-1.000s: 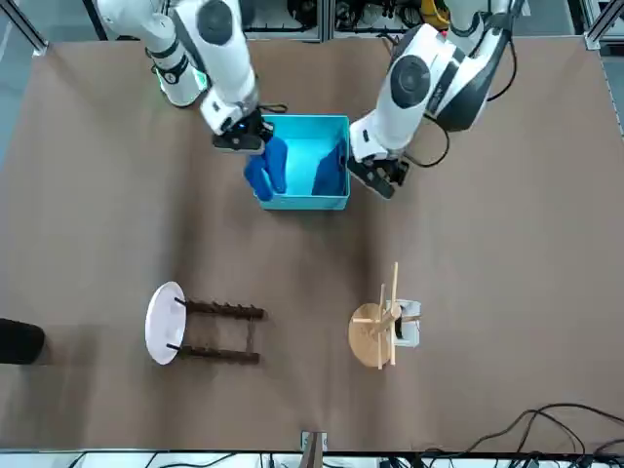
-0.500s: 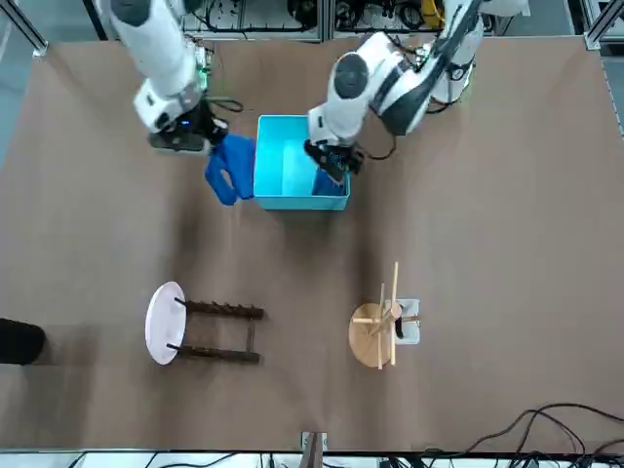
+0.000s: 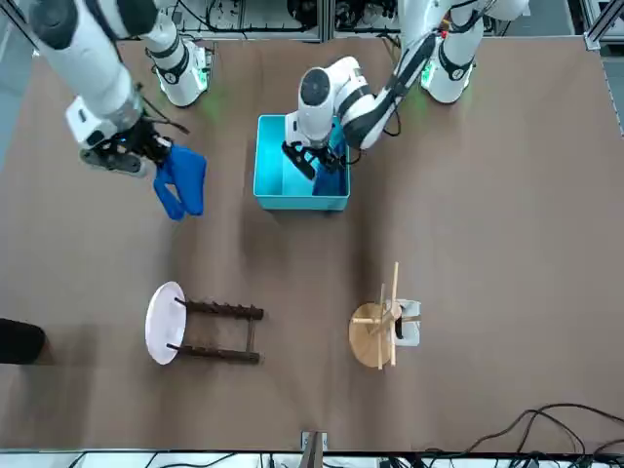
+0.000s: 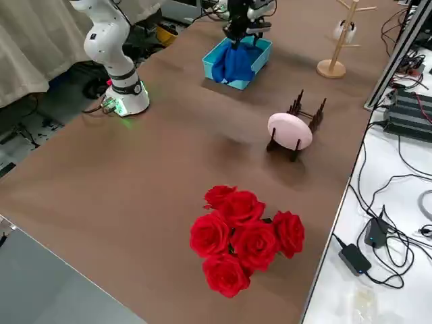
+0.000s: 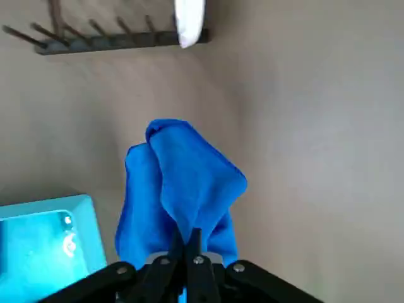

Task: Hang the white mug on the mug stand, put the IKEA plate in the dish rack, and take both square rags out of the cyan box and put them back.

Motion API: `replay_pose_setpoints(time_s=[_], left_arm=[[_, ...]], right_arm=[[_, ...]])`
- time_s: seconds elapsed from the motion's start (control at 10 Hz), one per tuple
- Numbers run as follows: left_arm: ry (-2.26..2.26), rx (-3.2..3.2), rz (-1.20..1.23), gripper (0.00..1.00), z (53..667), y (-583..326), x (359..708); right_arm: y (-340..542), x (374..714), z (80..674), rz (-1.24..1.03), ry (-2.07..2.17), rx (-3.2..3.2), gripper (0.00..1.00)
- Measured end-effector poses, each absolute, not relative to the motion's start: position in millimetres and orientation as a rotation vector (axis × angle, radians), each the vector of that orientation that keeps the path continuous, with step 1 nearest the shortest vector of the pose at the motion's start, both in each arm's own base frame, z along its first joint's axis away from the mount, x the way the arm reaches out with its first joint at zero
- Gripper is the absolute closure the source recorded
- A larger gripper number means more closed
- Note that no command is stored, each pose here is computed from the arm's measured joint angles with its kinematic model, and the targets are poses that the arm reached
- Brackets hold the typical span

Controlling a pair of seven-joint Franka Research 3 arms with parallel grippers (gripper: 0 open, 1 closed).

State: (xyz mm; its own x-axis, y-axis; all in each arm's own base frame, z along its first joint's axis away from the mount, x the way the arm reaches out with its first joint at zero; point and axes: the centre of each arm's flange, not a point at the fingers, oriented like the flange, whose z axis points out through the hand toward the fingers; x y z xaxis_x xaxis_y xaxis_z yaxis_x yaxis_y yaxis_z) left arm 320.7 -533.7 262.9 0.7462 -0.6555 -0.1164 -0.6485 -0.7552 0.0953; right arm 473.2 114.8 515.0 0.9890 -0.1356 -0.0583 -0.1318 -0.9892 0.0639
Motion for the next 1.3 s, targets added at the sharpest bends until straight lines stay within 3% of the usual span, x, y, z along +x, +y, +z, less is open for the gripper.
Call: replay_pose_setpoints(time_s=[0.5, 0.9, 1.3], left_arm=[[-1.107, 3.014, -0.168, 0.00, 224, -537, 318], [-0.988, 3.093, -0.234, 0.00, 177, -525, 324], [-0.965, 3.086, -0.247, 0.04, 156, -523, 327]], right_arm=[[-6, 472, 459, -0.046, -0.173, 3.099, 0.96], [-34, 451, 381, 0.080, -0.152, 3.109, 0.96], [-58, 436, 328, 0.025, -0.113, 3.110, 0.96]])
